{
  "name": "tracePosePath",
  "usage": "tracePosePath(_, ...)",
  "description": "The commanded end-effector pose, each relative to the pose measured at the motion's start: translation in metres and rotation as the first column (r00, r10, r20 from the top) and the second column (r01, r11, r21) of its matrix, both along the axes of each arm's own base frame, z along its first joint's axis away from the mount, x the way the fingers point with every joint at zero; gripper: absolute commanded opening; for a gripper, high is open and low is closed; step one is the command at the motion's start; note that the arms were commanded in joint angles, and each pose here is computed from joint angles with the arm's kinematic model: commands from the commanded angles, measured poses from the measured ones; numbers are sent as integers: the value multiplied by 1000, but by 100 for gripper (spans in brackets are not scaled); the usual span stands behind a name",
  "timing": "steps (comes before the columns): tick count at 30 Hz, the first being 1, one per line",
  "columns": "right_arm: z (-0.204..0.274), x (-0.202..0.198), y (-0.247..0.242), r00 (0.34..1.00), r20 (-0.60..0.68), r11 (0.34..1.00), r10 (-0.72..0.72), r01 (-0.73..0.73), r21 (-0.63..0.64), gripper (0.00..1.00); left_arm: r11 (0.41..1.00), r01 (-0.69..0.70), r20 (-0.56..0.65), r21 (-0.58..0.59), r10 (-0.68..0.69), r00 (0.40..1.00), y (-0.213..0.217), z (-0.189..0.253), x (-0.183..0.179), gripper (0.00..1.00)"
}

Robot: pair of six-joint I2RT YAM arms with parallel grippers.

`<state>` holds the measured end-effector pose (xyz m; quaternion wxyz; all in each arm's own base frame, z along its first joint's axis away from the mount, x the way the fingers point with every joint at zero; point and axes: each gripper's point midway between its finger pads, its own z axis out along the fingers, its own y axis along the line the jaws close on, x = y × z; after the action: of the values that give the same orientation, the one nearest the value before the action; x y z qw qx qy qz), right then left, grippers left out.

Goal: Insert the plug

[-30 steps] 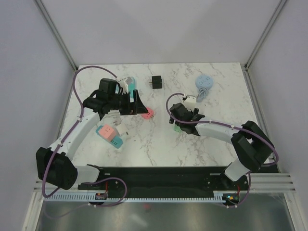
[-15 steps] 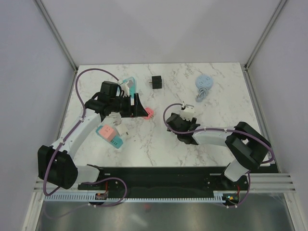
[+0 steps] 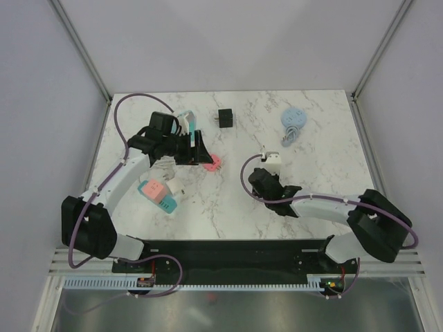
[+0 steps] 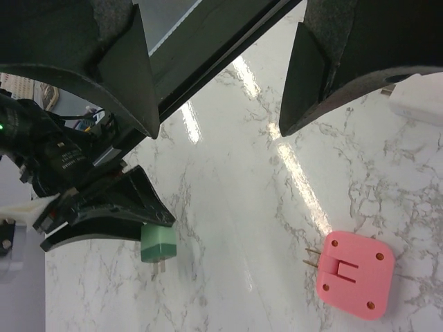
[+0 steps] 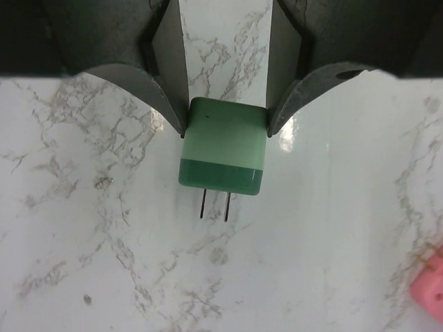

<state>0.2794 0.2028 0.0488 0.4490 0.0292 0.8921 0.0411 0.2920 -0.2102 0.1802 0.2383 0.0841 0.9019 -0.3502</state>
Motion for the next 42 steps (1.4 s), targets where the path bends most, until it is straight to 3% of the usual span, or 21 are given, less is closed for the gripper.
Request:
tracePosePath(1,39,-3,25,965,95,969,245,-246,0,14,999,39,71,-12,-38,997,-7,20,13,76)
tracePosePath(6,91,-44,61,789,213,794,577,-603,83,12,970,204,-18,-133,-208,978,-39,14,-11,72)
tracePosePath(11,125,-63,74,691,296,701,660,-708,87,10,916,321,-65,-242,-346,936,-72,17,-37,71)
tracePosePath(15,144,-68,82,655,335,673,678,-736,78,9,871,381,-91,-311,-427,900,-94,23,-52,71)
tracePosePath(23,155,-68,86,646,347,672,680,-738,58,6,867,388,-136,-312,-445,885,-107,8,-55,66)
tracePosePath(30,151,-66,79,661,341,691,668,-721,44,9,841,408,-170,-356,-487,856,-109,3,-66,44)
tracePosePath(31,150,-66,79,665,341,694,665,-718,47,12,835,411,-171,-366,-495,852,-109,4,-67,30)
tracePosePath(32,151,-65,78,672,344,701,656,-711,51,19,831,408,-177,-379,-498,849,-110,6,-68,24)
tracePosePath(33,152,-65,78,679,344,705,649,-706,62,35,812,418,-178,-407,-519,836,-111,10,-73,18)
tracePosePath(34,153,-65,79,679,345,704,648,-707,69,42,796,430,-149,-427,-531,834,-113,16,-73,6)
tracePosePath(35,155,-66,80,693,344,709,634,-698,98,61,781,426,-153,-456,-540,827,-114,23,-75,2)
tracePosePath(37,159,-66,81,710,341,716,616,-685,134,72,760,440,-103,-479,-546,831,-116,33,-75,2)
tracePosePath(38,162,-66,81,736,338,726,586,-663,184,84,758,429,-108,-492,-542,834,-117,39,-76,2)
tracePosePath(40,165,-64,77,779,341,752,526,-613,240,98,747,438,-65,-499,-536,842,-117,50,-75,2)
tracePosePath(42,163,-68,74,809,331,753,486,-579,312,98,754,431,-41,-496,-516,856,-118,57,-71,2)
